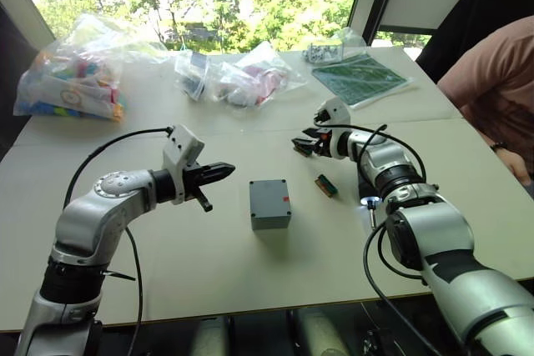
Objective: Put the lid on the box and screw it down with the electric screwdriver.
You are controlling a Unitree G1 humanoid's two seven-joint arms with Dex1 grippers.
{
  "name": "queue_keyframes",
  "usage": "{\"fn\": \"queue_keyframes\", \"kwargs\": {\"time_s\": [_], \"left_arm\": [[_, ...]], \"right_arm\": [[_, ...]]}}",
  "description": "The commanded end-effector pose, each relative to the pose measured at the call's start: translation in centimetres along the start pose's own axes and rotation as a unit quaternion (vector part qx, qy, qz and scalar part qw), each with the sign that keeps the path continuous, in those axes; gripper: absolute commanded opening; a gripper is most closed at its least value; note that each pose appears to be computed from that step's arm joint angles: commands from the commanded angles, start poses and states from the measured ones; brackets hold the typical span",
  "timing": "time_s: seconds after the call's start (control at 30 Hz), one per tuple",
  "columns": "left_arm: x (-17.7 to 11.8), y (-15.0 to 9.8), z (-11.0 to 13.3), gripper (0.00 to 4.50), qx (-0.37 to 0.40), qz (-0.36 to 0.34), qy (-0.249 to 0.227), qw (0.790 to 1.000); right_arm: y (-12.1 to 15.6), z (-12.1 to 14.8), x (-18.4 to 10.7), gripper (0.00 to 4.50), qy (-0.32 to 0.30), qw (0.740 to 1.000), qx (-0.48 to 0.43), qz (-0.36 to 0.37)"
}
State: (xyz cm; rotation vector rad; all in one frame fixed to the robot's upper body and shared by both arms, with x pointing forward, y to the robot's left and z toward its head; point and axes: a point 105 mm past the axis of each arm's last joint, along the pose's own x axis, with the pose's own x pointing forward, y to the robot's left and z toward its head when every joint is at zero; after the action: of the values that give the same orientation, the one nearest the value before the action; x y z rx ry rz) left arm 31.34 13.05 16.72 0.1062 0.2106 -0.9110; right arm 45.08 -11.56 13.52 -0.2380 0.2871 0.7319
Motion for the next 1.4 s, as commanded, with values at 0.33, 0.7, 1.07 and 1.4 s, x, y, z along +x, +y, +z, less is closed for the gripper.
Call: {"fn": "queue_keyframes", "kwargs": {"time_s": [0.33,0.7,1.07,1.4], "left_arm": [[-0.2,-0.3,0.8,0.00,0.023,0.000,-0.013,1.000],[-0.2,-0.3,0.8,0.00,0.024,0.001,-0.014,1.000],[-0.2,-0.3,0.8,0.00,0.022,0.002,-0.016,1.000],[0.0,-0.5,0.7,0.00,0.019,-0.004,-0.016,1.000]], "right_arm": [[0.3,0.7,0.3,2.28,-0.007,1.000,-0.010,0.003],[0.5,0.1,0.5,0.08,0.007,1.000,-0.016,0.005],[-0.5,2.0,-0.4,0.08,-0.024,1.000,-0.004,-0.006],[-1.2,3.9,-1.6,0.08,-0.049,0.999,-0.002,-0.003]]}}
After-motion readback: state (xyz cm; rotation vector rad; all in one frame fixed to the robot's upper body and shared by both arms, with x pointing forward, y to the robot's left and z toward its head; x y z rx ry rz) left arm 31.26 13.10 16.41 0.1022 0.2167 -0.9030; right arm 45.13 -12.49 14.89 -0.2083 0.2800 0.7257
